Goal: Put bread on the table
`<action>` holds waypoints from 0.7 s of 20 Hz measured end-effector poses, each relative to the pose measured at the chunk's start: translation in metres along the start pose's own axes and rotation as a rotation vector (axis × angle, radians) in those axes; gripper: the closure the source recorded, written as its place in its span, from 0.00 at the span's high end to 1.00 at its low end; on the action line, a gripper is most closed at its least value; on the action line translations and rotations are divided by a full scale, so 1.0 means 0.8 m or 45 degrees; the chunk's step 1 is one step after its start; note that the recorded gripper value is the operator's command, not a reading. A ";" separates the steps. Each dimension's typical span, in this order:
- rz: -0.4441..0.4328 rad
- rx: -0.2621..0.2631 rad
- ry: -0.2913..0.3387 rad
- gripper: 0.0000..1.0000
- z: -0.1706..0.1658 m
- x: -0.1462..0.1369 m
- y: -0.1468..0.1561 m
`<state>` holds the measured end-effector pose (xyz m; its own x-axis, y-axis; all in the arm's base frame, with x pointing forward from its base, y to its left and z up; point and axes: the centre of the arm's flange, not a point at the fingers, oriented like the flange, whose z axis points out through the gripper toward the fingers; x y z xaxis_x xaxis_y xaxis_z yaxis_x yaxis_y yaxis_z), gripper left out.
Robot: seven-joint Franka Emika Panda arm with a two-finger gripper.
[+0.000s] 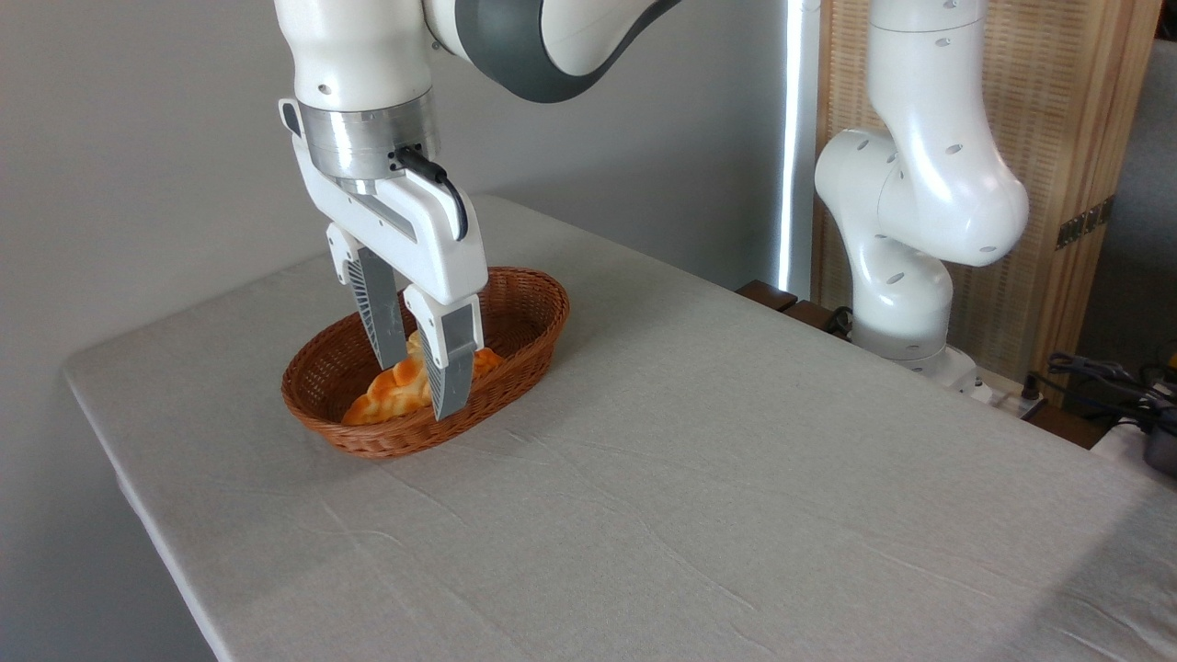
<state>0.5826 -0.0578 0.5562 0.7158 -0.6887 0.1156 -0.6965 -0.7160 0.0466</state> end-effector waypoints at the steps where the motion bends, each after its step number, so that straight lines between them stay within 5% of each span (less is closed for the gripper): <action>1: 0.000 0.000 0.000 1.00 0.000 0.000 0.000; 14: -0.004 0.001 0.001 1.00 -0.001 -0.002 -0.002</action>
<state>0.5827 -0.0558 0.5566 0.7181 -0.6862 0.1160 -0.6940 -0.7185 0.0461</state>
